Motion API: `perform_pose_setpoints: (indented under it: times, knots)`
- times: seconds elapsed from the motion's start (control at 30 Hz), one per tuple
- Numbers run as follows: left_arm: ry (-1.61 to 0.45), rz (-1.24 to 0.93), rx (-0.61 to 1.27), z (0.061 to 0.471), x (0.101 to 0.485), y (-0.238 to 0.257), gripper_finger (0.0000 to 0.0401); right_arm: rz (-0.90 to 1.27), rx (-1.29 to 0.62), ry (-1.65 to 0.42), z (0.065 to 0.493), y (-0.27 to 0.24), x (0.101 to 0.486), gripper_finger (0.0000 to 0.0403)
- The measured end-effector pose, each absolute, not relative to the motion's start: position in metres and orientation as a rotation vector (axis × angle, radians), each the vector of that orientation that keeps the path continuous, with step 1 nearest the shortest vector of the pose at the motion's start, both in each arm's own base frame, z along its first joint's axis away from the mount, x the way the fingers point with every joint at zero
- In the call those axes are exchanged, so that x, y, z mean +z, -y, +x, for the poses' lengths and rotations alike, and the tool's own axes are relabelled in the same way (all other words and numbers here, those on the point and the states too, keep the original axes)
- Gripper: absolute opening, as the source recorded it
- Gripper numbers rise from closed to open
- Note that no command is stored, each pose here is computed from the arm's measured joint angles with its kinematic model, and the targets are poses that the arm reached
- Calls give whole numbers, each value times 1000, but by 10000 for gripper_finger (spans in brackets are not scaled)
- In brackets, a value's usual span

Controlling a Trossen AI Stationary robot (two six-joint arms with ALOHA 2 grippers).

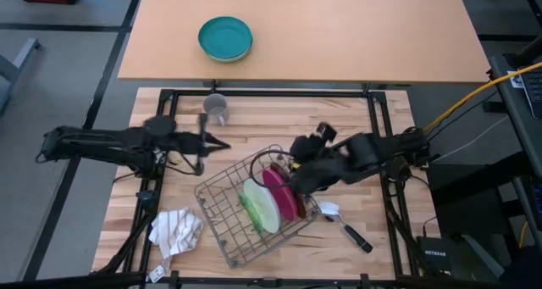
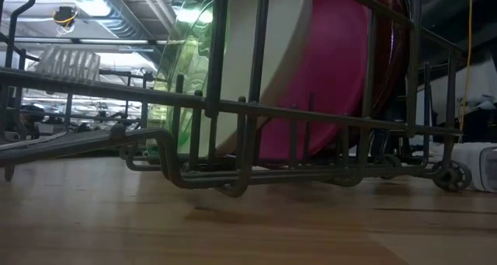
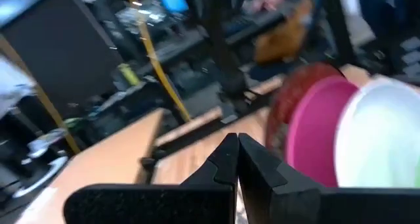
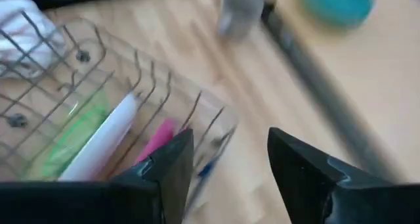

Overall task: Sort dishes
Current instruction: Return to Home Position

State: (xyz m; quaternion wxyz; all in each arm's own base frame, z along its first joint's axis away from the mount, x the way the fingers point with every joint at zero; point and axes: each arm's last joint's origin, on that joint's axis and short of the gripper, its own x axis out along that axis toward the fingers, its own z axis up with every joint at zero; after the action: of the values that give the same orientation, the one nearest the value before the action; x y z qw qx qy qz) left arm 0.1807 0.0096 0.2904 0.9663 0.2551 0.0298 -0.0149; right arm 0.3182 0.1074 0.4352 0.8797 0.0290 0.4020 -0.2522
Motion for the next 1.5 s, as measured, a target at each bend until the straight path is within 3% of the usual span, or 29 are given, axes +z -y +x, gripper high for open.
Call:
perform_pose_setpoints:
  times: [0.3,0.63,0.83,1.07,1.5]
  knots:
    - [17,295,30,110,309,-6,1,-415,-512,-709,249,-78,493,198]
    - [-41,111,25,61,295,-3,1,-647,-421,-682,201,-71,512,198]
    - [61,65,29,39,282,-1,1,-676,-402,-745,179,-72,478,198]
    - [-39,29,32,64,245,-3,1,-530,-478,-756,129,-57,409,198]
    - [-5,-1,56,83,212,-5,1,-410,-305,-561,81,-43,300,198]
